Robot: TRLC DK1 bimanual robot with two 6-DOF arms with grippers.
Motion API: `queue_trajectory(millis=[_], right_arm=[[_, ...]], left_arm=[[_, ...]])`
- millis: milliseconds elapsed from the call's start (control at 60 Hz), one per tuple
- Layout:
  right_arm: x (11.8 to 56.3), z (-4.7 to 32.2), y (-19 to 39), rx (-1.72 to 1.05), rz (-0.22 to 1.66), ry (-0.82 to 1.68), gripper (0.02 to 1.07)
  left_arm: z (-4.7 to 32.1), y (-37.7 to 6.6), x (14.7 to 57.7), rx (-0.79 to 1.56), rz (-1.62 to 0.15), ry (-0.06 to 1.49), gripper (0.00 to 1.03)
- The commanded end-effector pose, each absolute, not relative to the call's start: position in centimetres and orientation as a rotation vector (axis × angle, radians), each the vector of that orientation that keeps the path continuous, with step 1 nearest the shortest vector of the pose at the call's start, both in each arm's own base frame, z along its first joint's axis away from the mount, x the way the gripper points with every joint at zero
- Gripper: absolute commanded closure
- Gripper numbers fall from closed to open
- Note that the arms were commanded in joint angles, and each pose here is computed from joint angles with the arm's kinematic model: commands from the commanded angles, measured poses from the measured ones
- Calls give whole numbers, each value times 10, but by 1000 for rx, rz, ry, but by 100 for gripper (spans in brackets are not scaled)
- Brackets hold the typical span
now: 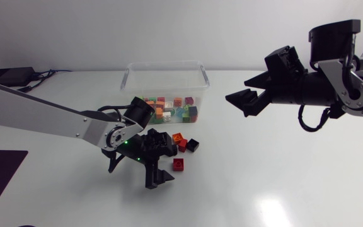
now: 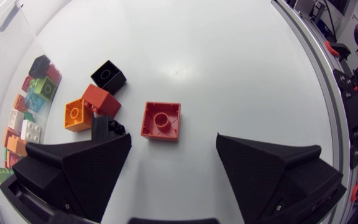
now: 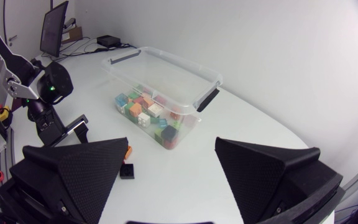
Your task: Place the duplo bricks in the container
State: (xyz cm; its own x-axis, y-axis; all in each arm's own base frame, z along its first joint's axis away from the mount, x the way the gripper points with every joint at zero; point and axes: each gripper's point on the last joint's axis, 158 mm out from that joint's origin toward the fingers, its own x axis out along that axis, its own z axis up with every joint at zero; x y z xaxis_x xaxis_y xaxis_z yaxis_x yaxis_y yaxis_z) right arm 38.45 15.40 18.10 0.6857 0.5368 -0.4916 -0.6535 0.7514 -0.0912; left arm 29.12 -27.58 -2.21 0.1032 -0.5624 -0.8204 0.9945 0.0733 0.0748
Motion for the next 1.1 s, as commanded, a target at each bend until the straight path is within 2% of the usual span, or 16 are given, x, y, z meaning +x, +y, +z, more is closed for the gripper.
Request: queue_trajectory(millis=[0,217,317,467,517,683,733,850,1083], right_arm=[[368,166,158,-286,708,482,6],[341,143,167,-300,752,522,6],[334,138,167,-307,760,534,6],[327,128,170,-307,775,564,6],[324,119,173,-309,787,591,6],[320,84,185,-351,803,682,6],[322,77,188,-357,809,696,6],[329,56,198,-365,824,744,6],[345,23,213,-398,841,812,7]], left_arm=[[-27,-287,292,781,-1377,701,9],[-33,-297,296,781,-1395,701,9],[-37,-303,295,780,-1415,702,12],[-43,-308,296,779,-1434,735,29],[-45,-308,297,776,-1436,747,40],[-46,-308,295,774,-1442,759,62],[-48,-307,294,771,-1440,770,72],[-50,-303,288,771,-1451,802,77],[-39,-293,280,763,-1453,849,80]])
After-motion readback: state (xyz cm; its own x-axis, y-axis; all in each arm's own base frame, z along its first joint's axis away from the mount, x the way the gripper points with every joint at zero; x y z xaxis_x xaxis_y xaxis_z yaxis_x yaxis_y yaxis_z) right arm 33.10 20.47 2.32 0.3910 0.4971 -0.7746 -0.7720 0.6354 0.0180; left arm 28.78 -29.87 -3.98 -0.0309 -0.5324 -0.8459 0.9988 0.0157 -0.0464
